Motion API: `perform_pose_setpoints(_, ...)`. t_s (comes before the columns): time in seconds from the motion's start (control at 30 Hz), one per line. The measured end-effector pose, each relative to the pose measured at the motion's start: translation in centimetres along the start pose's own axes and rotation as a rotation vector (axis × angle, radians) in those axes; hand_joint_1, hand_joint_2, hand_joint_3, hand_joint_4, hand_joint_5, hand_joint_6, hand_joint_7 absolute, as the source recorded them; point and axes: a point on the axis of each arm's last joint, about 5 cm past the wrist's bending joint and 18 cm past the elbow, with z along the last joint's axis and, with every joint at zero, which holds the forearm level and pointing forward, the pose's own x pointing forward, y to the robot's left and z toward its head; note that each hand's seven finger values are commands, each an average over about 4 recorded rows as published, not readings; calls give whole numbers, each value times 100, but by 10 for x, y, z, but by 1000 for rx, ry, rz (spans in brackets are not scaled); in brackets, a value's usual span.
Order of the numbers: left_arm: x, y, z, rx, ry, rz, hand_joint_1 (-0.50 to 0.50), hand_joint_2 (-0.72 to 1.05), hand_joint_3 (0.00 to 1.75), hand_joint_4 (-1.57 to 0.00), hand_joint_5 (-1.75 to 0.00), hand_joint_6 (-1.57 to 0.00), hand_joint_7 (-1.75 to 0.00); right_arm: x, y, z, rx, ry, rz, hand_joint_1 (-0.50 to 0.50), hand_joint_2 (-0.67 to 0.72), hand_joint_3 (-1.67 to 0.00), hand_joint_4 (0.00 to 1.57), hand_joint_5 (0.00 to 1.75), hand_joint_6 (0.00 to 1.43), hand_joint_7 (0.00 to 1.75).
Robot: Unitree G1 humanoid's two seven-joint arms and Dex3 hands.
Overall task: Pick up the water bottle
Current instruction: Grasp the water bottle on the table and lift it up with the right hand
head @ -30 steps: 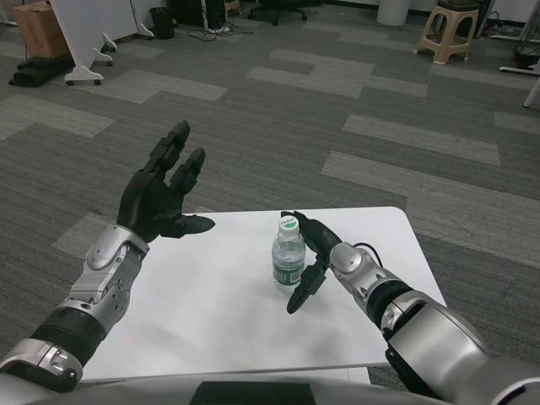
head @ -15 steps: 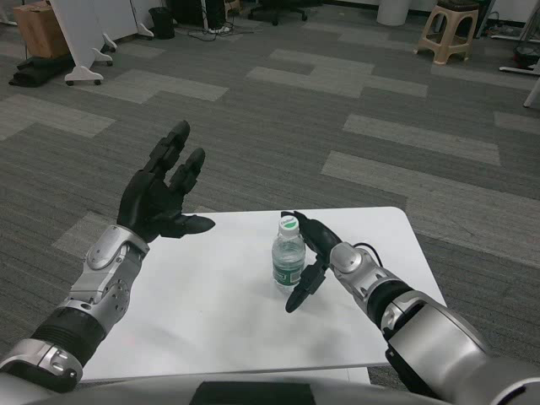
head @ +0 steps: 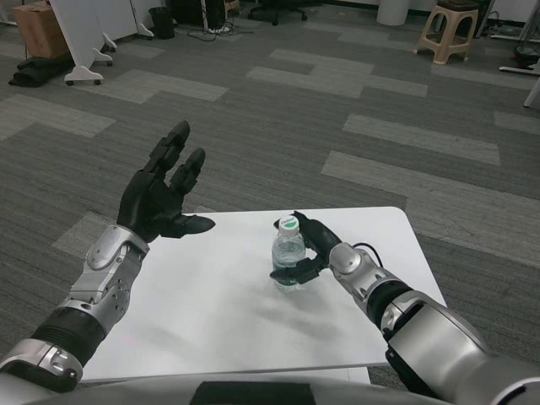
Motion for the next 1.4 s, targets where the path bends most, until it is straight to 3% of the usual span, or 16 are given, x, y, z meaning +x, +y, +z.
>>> perform_pose_setpoints(0.07,0,0,0,0,0,0,-50,34,9,0,0,0,0,0,1,0,-5,0,-10,-46,-54,-155,51,160,47,164)
perform_pose_setpoints(0.2,0,0,0,0,-1,0,-50,34,9,0,0,0,0,0,3,0,-25,1,-19,-46,-51,-151,69,165,112,145)
perform_pose_setpoints(0.27,0,0,0,0,-1,0,-50,34,9,0,0,0,0,0,3,-1,-30,-1,-26,-46,-51,-147,69,165,127,131)
perform_pose_setpoints(0.37,0,0,0,0,-1,0,-50,34,9,0,0,0,0,0,3,-1,-31,-2,-30,-46,-54,-143,74,165,131,115)
perform_pose_setpoints(0.5,0,0,0,0,-1,0,-50,34,9,0,0,0,0,0,3,-1,-31,-3,-32,-46,-54,-141,120,165,134,110)
perform_pose_setpoints(0.67,0,0,0,0,-1,0,-50,34,9,0,0,0,0,0,3,-1,-27,-4,-43,-46,-54,-135,156,165,134,99)
perform_pose_setpoints(0.87,0,0,0,0,-1,0,-50,34,9,0,0,0,0,-1,1,-3,3,-7,-63,-46,-54,-135,157,165,134,91)
perform_pose_setpoints(1.4,0,0,0,0,-2,0,-50,34,9,0,0,0,0,-7,2,-8,56,-51,-78,-46,-54,-135,157,165,134,91)
